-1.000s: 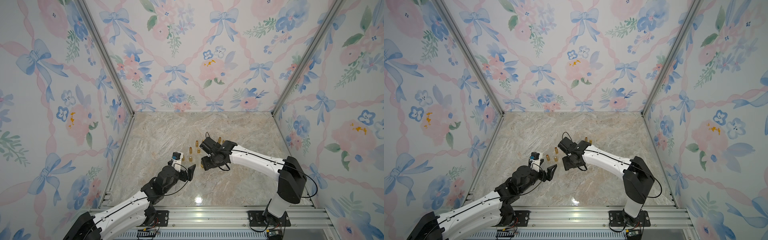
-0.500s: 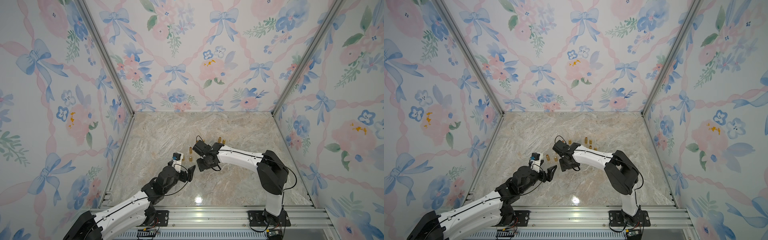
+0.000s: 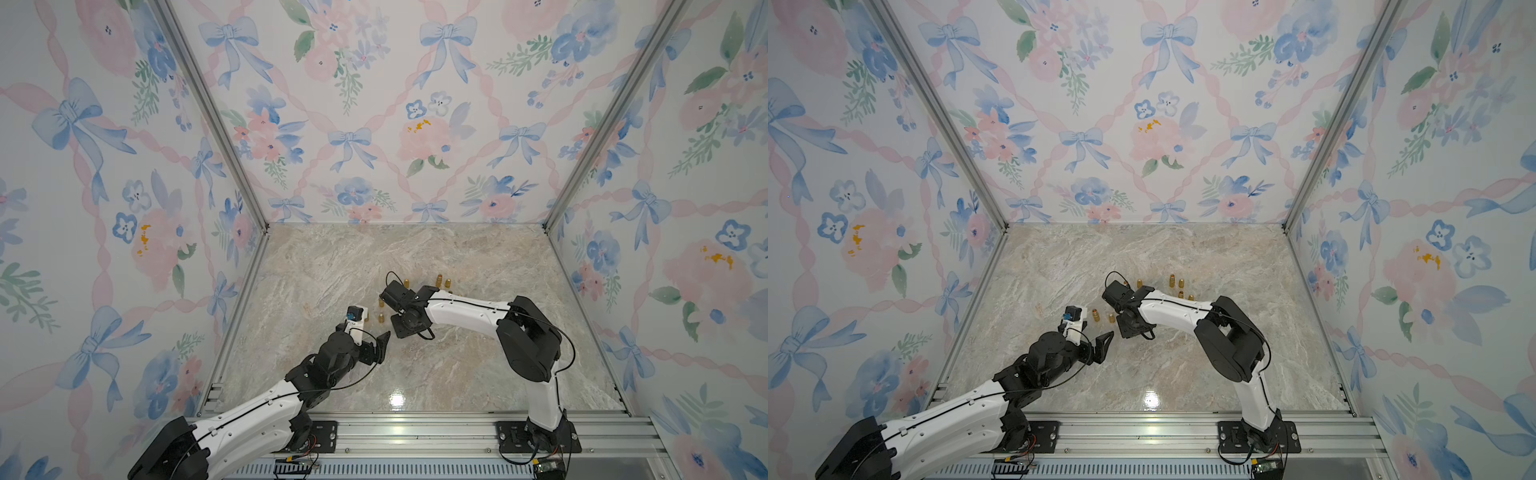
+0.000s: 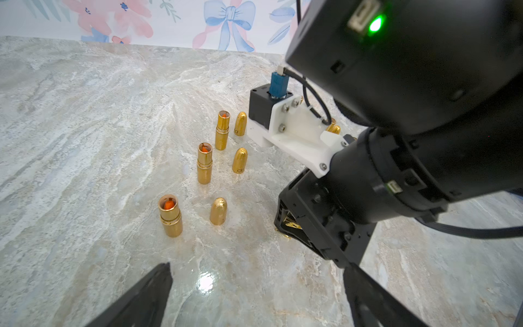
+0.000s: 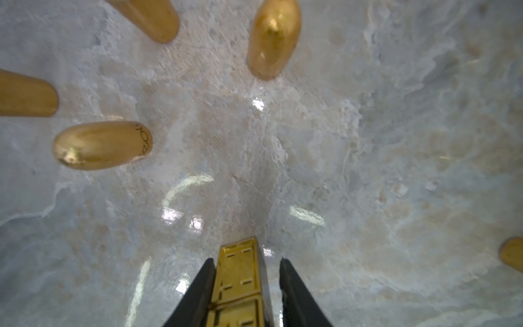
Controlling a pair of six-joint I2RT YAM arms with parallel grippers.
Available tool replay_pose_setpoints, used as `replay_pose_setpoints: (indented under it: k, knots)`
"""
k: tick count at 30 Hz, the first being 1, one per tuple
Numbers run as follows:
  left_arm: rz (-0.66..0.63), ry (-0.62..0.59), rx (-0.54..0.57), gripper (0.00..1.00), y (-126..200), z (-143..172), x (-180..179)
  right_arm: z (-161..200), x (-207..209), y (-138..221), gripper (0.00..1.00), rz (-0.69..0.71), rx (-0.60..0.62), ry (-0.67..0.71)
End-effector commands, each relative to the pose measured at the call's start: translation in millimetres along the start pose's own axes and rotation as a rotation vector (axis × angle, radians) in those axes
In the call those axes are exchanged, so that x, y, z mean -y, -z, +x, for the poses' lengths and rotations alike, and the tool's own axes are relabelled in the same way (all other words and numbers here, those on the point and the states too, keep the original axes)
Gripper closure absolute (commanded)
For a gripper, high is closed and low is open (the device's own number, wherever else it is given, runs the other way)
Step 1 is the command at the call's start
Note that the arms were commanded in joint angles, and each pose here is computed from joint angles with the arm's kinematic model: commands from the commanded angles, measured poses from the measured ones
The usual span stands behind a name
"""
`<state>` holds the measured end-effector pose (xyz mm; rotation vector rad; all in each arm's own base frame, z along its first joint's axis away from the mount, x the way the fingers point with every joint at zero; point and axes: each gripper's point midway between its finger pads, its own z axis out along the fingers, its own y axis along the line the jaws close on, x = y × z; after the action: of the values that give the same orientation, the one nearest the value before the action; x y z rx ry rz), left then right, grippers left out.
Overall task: Open the lipstick cap
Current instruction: Pick up the lipstick at the center of the board.
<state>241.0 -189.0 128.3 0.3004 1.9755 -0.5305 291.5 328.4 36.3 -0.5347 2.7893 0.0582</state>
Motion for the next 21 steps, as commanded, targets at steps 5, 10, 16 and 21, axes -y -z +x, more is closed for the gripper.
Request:
replay_pose_setpoints:
  k: [5, 10, 16, 21]
  knots:
    - [-0.016, -0.024, -0.005, 0.02, 0, 1, -1, -9, 2, 4, 0.71, 0.028, 0.026, 0.010]
    - [0.003, -0.032, -0.008, 0.02, -1, -2, 3, -9, 4, 18, 0.73, 0.019, 0.030, 0.013]
    - [0.052, -0.073, -0.004, 0.02, -2, -8, 16, -4, 4, 51, 0.73, -0.060, 0.037, 0.012]
    - [0.129, -0.136, -0.001, 0.02, -3, -6, 38, 8, 10, 77, 0.73, -0.141, -0.008, -0.009]
